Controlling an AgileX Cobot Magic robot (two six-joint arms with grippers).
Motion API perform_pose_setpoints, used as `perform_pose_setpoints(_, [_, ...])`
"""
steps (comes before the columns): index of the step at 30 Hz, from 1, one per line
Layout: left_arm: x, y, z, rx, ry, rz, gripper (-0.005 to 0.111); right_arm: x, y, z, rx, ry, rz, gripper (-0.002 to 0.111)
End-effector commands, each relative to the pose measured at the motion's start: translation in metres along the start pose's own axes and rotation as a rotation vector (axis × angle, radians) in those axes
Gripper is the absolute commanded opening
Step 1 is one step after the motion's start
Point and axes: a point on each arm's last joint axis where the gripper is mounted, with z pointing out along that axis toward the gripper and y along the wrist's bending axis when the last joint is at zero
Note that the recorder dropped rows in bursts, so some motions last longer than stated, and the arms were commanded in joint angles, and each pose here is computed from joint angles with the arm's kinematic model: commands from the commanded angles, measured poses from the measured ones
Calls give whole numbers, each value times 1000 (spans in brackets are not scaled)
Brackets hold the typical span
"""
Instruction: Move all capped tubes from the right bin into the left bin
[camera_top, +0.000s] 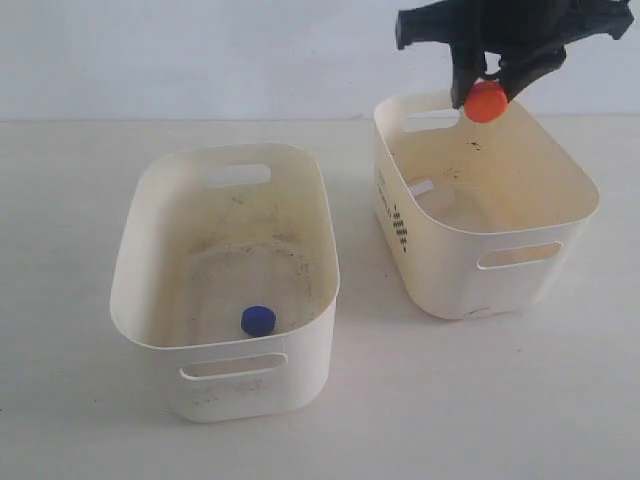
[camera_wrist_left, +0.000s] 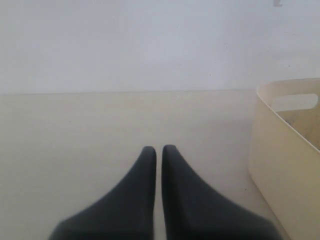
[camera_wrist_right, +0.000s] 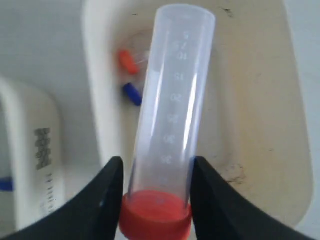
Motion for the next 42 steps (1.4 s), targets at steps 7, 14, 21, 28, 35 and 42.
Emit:
perform_pose_setpoints(7, [-2,0,0,1,-9,-16,4,64,126,-42,-301,-23,-202,0])
perform_pose_setpoints(14, [-2,0,0,1,-9,-16,4,87,166,3,-256,99,-261,0])
perform_pose_setpoints(21, [-2,0,0,1,-9,-16,4,93,177,43,-192,175,-280,21])
perform_pose_setpoints(28, [-2,0,0,1,-9,-16,4,94,179,59,-163,187,-359,101])
perform_pose_setpoints(35, [-2,0,0,1,-9,-16,4,80,159,60,75,93,-506,104])
perform_pose_setpoints(42, [-2,0,0,1,-9,-16,4,59,146,36,202,-82,-573,104])
